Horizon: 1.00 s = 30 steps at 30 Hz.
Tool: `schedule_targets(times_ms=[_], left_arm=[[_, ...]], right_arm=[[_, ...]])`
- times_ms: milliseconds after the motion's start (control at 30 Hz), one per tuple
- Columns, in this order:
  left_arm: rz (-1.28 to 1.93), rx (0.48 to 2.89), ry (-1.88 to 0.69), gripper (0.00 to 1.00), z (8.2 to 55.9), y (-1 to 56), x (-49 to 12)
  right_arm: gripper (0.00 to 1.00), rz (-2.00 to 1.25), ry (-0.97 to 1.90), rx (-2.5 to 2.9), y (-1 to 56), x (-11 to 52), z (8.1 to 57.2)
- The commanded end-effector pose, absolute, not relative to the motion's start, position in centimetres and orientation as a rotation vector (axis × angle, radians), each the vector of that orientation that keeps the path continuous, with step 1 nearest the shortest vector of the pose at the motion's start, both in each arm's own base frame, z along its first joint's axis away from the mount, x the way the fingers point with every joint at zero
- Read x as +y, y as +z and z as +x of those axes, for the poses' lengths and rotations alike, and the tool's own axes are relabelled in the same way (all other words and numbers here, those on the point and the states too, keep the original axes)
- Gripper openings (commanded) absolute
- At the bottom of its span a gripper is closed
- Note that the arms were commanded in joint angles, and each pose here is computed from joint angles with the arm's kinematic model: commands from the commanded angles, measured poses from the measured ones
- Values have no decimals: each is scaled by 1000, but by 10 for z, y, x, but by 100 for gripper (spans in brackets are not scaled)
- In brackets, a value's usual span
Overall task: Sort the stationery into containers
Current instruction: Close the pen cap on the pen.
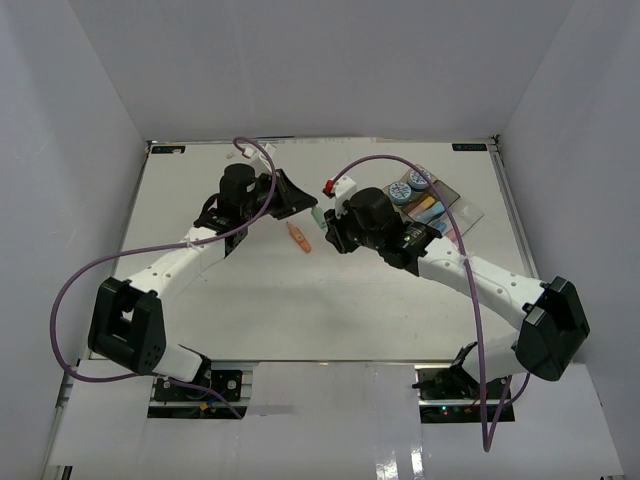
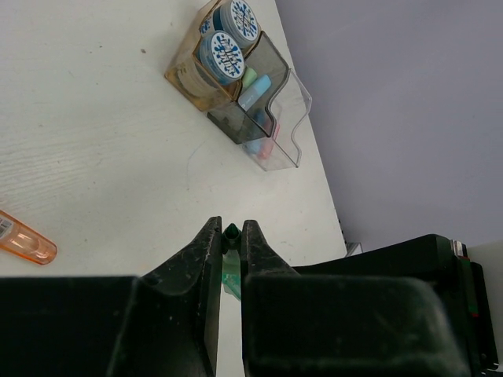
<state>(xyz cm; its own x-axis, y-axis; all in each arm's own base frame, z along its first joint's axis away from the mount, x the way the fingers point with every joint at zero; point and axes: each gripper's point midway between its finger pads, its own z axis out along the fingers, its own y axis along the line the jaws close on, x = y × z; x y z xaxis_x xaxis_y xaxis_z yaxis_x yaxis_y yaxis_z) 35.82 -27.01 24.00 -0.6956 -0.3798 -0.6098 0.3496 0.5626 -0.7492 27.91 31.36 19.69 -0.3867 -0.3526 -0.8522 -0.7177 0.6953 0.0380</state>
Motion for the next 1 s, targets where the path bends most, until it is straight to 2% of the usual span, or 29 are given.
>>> schedule_targets(times_ms=[0, 300, 467, 667, 967], left_arm=[[26, 1912, -1152, 6, 367, 277, -269], [63, 1869, -1111, 7, 371, 291, -266], [126, 1854, -1135, 21, 365, 293, -270], [172, 1856, -1176, 29, 354, 290, -273], [192, 1852, -1204, 29, 349, 290, -275]], right_arm=[[25, -819, 519, 1960, 208, 312, 277], [25, -834, 498, 1997, 195, 310, 276], [25, -832, 475, 2025, 191, 310, 279], [25, -834, 478, 2040, 191, 314, 281], [25, -831, 478, 2052, 189, 314, 281]])
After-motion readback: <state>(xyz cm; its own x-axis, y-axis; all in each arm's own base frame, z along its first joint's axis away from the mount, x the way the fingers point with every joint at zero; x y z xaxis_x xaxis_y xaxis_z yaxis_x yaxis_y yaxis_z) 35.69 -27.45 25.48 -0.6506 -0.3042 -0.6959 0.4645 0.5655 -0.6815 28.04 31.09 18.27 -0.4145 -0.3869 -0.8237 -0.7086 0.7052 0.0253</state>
